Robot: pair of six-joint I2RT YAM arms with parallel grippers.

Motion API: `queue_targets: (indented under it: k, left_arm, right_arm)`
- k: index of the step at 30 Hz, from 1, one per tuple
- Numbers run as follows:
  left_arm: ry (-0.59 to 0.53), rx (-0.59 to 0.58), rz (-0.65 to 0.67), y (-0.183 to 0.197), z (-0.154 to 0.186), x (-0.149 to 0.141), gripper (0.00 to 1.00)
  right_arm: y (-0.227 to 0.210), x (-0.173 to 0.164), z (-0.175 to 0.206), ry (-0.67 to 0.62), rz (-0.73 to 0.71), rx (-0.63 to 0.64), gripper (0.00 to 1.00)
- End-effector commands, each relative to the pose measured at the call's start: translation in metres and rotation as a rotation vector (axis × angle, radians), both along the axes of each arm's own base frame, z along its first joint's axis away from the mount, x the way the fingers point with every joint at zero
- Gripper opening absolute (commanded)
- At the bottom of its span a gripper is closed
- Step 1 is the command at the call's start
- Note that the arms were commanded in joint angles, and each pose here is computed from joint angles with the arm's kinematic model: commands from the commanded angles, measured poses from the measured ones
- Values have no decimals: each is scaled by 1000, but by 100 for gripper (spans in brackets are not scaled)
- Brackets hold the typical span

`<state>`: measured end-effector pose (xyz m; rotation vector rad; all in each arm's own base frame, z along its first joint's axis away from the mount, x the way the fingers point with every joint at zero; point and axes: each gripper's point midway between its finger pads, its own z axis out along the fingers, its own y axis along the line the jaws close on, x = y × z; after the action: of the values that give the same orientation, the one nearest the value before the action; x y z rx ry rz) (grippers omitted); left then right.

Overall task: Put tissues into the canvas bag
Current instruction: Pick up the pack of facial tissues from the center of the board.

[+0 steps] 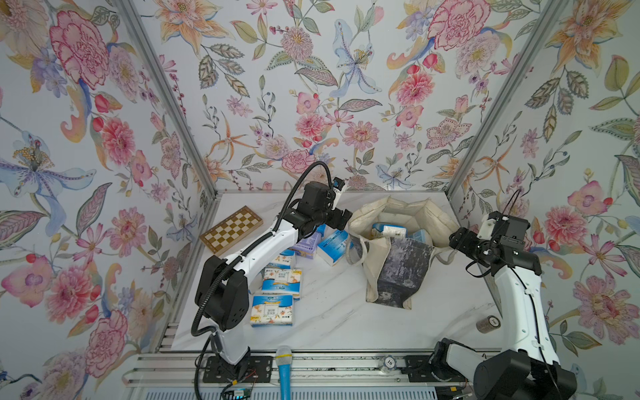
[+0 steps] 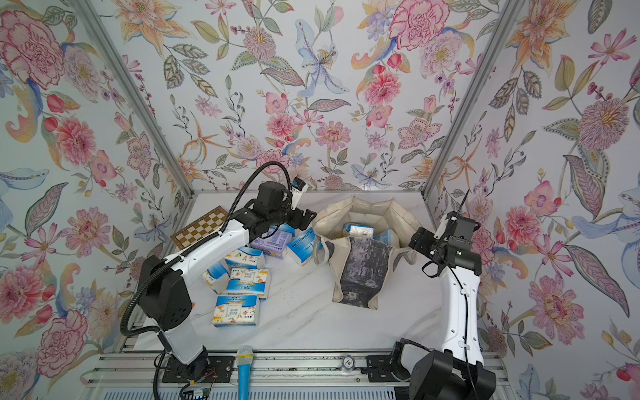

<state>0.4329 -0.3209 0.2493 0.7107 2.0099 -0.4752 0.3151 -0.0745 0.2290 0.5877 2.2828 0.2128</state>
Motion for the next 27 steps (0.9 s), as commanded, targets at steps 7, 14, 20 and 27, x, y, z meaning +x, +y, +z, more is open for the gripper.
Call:
queue_targets:
  k: [7,14,20,27]
  left_arm:
    - [-38,11,34,11,1,3,92]
    - [-44,69,107,24,-9,13,99]
    - [-48,119,172,37,-12,17,99]
    - [-52,159,190,43,-18,18,99]
  right_arm:
    - [13,4,19,-102,42,79,47]
    - [19,3,45,-183,65,81,15]
    - [30,5,60,-232,108,120,7]
    - [33,8,65,-244,128,139,1]
